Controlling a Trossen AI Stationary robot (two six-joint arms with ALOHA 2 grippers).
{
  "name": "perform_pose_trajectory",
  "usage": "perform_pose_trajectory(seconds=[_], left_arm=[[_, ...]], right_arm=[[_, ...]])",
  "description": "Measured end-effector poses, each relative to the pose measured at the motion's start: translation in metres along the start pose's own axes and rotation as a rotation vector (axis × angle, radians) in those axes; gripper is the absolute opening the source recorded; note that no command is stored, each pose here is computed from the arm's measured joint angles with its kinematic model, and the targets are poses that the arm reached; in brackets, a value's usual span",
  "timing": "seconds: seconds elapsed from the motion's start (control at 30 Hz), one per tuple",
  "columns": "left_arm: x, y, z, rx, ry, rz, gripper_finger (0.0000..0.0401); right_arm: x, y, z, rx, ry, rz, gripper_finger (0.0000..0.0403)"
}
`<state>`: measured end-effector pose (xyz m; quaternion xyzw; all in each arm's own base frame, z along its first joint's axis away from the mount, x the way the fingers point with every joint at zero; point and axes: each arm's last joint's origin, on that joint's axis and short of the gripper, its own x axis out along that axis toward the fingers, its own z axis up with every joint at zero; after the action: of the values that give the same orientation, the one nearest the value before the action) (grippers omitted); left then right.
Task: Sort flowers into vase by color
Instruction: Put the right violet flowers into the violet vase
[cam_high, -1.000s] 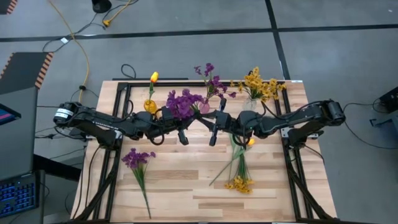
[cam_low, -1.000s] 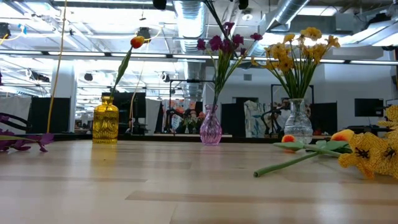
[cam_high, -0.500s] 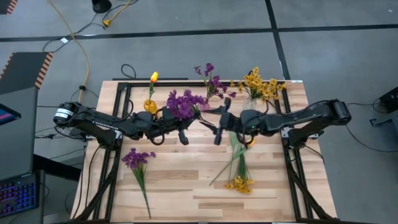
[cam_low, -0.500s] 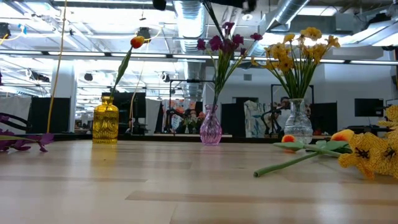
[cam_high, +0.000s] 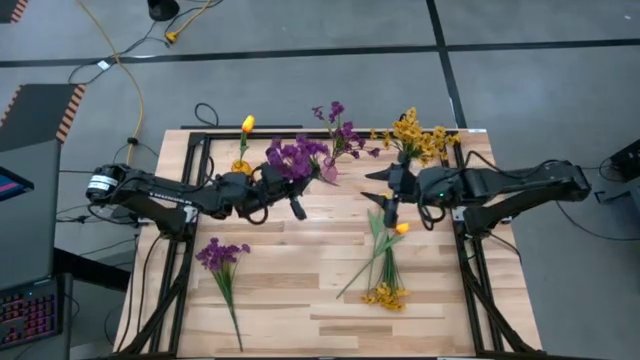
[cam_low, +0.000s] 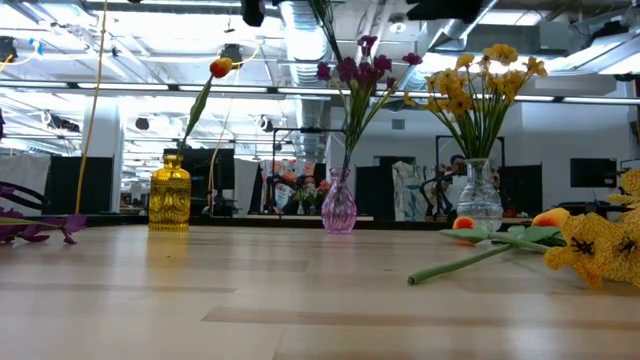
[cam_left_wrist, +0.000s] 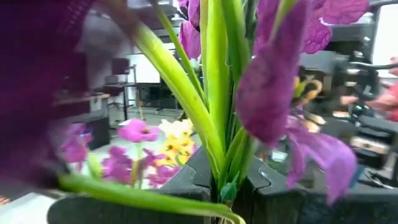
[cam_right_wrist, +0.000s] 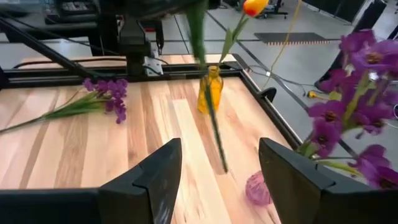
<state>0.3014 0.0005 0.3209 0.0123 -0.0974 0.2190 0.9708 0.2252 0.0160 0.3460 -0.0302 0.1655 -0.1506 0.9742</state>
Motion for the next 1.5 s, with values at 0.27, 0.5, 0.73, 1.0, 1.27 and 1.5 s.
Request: perform_pose_trajectory(seconds=[0.27,0.5,0.73,1.0,1.27,1.5], left_arm=[[0.013,0.031,-0.002,-0.037,-0.007,0.043,0.0006],[0.02,0.052,-0.009,-0.002,0.05,0.112,0.0006],[0.029,0.06,-0.02,0.009,0.065,0.118,0.0006],[0.052,0.059,-0.034,0.084,0.103,0.143,0.0006],[0.059,0.059,-0.034,0.127,0.189,0.189,0.0006],[0.059,0.06,-0.036,0.126,0.202,0.193,0.0006]], right_arm=[[-0.006,-0.003,0.0,0.002,0.0,0.005,0.0239],[0.005,0.002,-0.004,-0.017,0.038,0.003,0.0239],[0.019,0.008,-0.01,-0.037,0.082,0.002,0.0239],[0.022,0.009,-0.014,-0.048,0.107,0.001,0.0239],[0.022,0.009,-0.015,-0.055,0.122,0.0,0.0239],[0.022,0.009,-0.015,-0.054,0.122,-0.001,0.0239]])
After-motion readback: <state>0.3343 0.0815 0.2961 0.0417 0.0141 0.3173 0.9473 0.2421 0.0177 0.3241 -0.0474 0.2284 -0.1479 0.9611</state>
